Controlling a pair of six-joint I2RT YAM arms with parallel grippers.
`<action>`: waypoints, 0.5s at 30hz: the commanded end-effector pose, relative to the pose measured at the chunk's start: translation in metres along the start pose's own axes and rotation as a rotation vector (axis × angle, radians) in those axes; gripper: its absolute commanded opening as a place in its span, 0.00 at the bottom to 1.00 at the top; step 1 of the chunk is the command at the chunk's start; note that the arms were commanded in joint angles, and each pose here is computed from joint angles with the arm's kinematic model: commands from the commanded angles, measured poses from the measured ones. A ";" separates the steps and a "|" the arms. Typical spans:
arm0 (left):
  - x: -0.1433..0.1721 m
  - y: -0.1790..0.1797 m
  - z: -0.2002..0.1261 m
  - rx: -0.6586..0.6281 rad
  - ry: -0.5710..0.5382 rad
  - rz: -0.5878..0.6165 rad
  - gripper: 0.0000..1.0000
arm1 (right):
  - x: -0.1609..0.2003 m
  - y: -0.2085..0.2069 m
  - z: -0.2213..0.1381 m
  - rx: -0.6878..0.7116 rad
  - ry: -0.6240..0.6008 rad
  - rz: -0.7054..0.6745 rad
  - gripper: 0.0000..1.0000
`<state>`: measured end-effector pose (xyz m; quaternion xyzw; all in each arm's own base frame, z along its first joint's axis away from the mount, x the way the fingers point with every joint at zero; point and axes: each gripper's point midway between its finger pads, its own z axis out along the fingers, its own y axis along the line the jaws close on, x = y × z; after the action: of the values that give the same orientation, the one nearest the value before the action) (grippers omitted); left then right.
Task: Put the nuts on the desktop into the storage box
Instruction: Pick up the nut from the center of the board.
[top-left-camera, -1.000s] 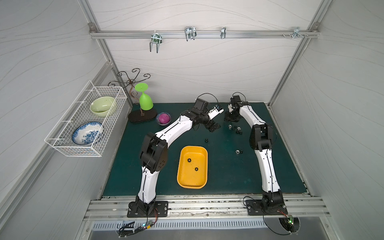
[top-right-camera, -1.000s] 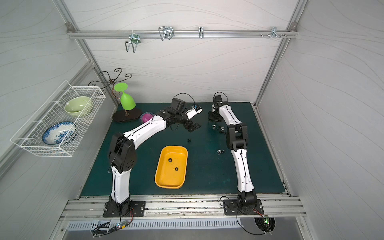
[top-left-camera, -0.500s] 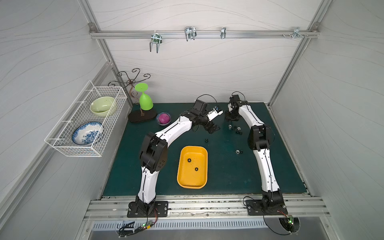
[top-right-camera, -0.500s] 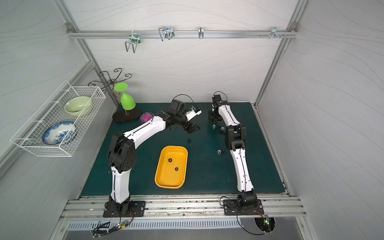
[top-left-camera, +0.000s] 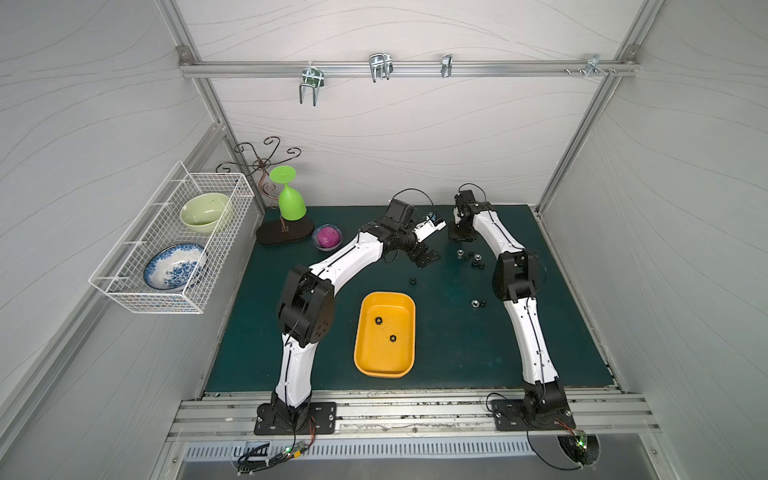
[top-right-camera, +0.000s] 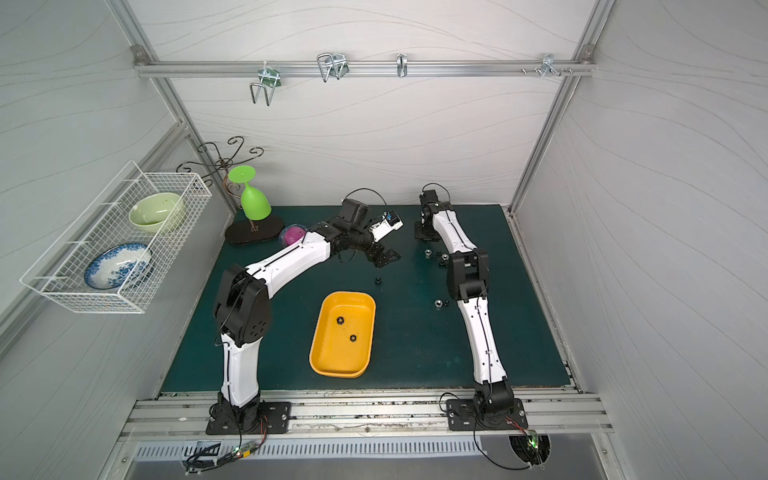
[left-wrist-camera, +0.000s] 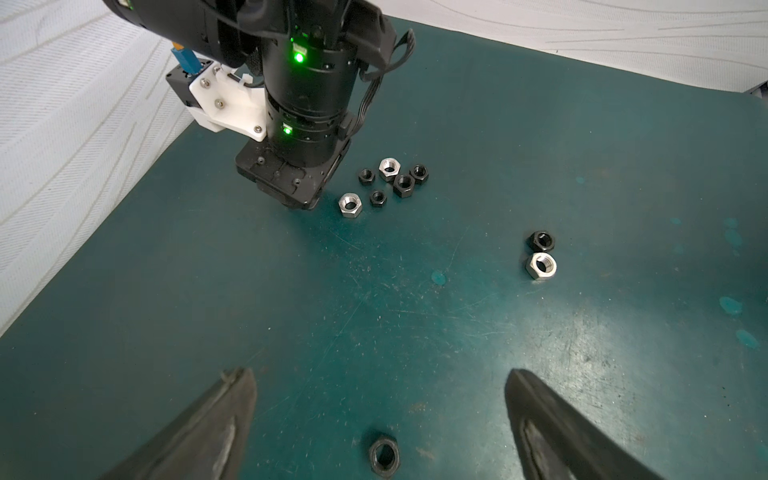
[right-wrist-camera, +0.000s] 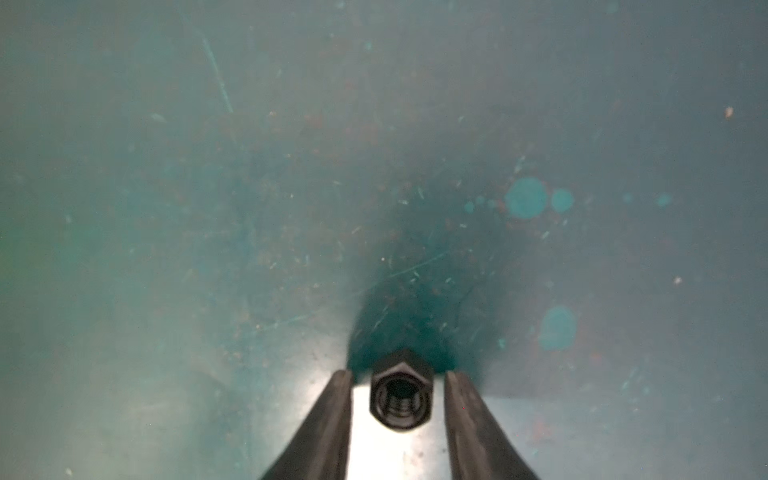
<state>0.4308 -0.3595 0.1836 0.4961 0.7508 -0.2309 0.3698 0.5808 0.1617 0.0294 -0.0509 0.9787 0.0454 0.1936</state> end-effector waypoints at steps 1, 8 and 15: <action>-0.018 0.001 -0.018 -0.004 -0.053 0.015 0.99 | 0.026 -0.001 0.027 0.050 0.079 -0.002 0.35; -0.014 0.003 -0.019 -0.004 -0.050 0.008 0.99 | 0.026 0.002 0.031 0.085 0.064 -0.033 0.28; -0.013 0.003 -0.022 0.000 -0.055 0.002 0.99 | 0.019 0.000 0.022 0.094 0.019 -0.026 0.15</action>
<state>0.4318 -0.3501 0.1801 0.4904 0.7558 -0.2345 0.3651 0.5823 0.1621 0.0274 -0.0538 0.9762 0.0040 0.2099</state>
